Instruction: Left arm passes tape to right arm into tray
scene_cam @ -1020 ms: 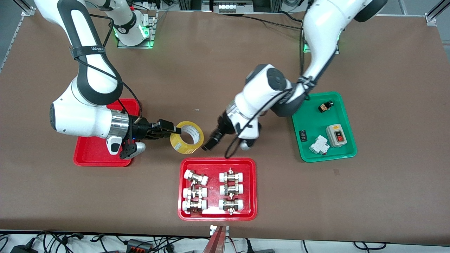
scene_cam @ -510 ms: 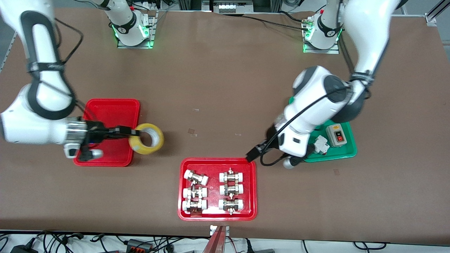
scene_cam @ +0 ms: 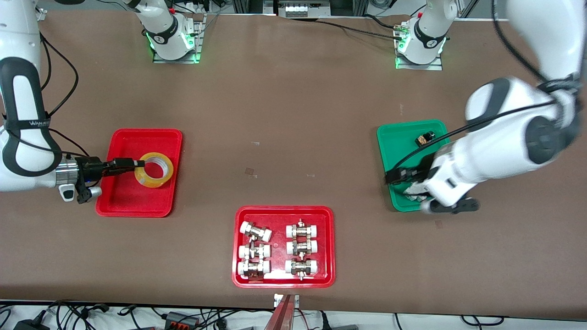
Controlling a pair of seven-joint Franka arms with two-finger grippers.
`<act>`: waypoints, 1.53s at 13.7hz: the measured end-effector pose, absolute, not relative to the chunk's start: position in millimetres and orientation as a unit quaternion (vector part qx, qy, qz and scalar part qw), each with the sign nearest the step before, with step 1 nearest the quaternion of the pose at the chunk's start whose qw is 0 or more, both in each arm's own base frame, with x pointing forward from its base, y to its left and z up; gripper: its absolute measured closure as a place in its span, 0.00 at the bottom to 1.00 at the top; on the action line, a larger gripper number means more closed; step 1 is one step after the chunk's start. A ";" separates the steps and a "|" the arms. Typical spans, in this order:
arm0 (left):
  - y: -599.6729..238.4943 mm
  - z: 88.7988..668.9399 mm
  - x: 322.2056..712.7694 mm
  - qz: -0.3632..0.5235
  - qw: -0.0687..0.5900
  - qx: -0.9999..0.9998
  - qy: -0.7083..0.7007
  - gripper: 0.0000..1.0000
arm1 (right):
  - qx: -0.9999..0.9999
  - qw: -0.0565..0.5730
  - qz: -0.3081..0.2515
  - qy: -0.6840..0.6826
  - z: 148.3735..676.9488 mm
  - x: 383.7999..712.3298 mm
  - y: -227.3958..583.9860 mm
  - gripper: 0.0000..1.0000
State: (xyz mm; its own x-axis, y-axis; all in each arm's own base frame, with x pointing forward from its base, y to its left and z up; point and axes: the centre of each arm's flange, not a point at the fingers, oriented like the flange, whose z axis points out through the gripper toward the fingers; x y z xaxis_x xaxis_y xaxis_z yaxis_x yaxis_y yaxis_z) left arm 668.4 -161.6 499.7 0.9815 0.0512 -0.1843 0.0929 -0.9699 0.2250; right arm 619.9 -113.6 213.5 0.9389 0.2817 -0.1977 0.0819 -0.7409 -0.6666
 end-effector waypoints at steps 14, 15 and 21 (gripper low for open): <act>-98.4 523.5 594.6 -0.124 -0.056 0.990 0.020 0.00 | -0.961 0.068 0.152 -0.221 303.5 652.7 -34.3 0.00; -86.6 523.7 596.1 -0.122 -0.052 0.991 0.031 0.00 | -0.968 0.054 0.146 -0.195 331.5 650.9 -23.7 0.00; -33.5 524.6 603.8 -0.105 -0.033 0.994 0.021 0.00 | -0.992 0.019 0.103 -0.071 492.2 609.0 21.8 0.00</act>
